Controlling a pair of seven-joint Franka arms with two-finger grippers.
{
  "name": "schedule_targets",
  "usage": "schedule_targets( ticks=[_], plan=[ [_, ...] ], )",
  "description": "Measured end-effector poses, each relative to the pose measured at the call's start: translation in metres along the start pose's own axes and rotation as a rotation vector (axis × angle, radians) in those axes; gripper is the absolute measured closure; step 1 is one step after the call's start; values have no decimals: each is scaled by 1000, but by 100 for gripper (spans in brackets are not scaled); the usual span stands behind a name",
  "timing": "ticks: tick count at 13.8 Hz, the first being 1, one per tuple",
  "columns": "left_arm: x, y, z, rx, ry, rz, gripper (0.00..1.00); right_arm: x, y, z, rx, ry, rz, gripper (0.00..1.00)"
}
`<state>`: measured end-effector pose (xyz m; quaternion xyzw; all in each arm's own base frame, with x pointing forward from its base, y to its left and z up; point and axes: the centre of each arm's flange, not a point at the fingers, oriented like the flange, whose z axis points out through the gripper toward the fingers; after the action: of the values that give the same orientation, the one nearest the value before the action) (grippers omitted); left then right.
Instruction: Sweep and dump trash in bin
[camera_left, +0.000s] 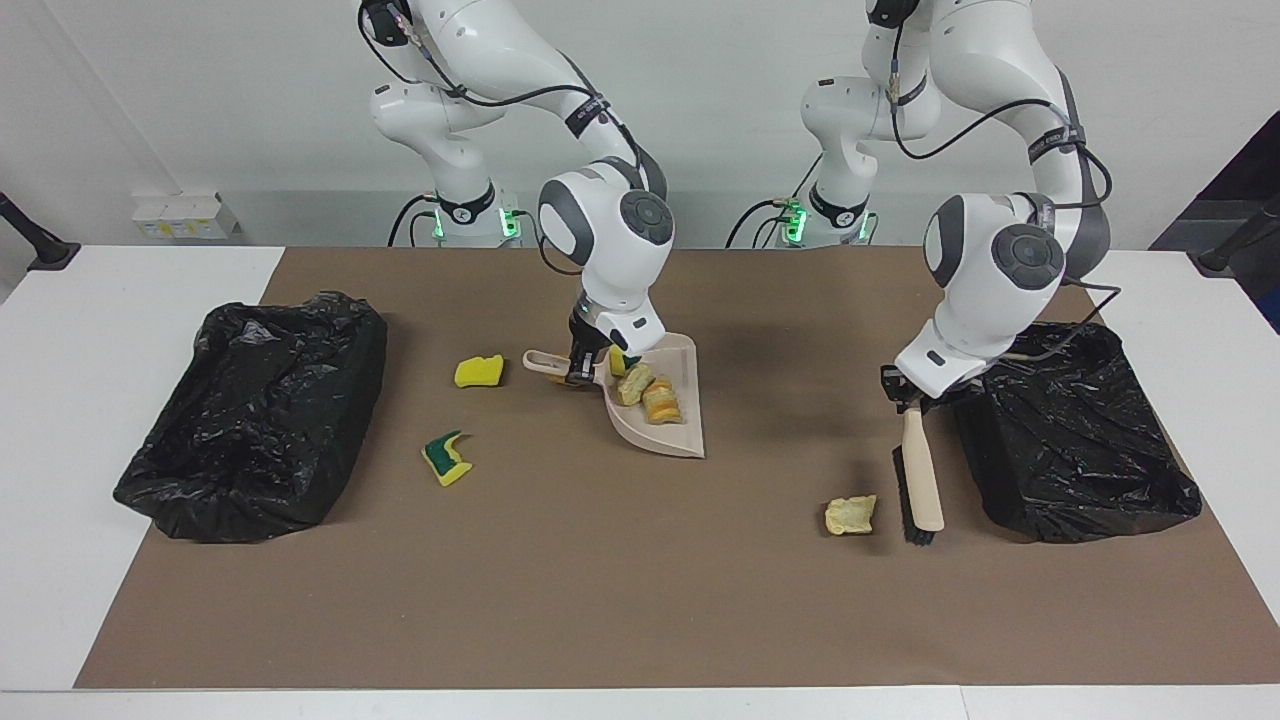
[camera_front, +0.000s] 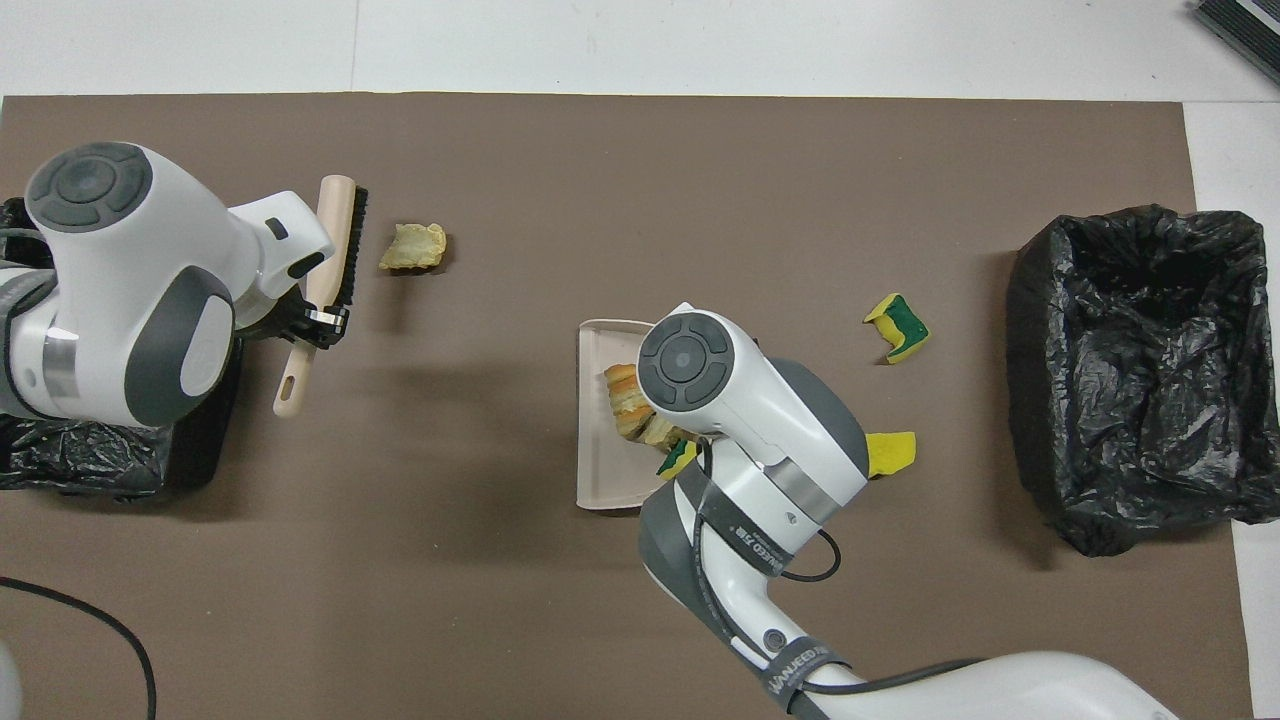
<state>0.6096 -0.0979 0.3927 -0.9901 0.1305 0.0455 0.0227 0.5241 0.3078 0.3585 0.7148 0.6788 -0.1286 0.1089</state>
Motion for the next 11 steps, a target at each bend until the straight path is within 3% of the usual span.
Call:
schedule_targets(
  ticks=[7,11],
  plan=[
    [-10,26,38,-9,-70,154,74,3,-7,-3,8,-33,25,68],
    [-42,100,47,-45,-105,271,74,3,-8,-3,8,-36,28,68]
  ],
)
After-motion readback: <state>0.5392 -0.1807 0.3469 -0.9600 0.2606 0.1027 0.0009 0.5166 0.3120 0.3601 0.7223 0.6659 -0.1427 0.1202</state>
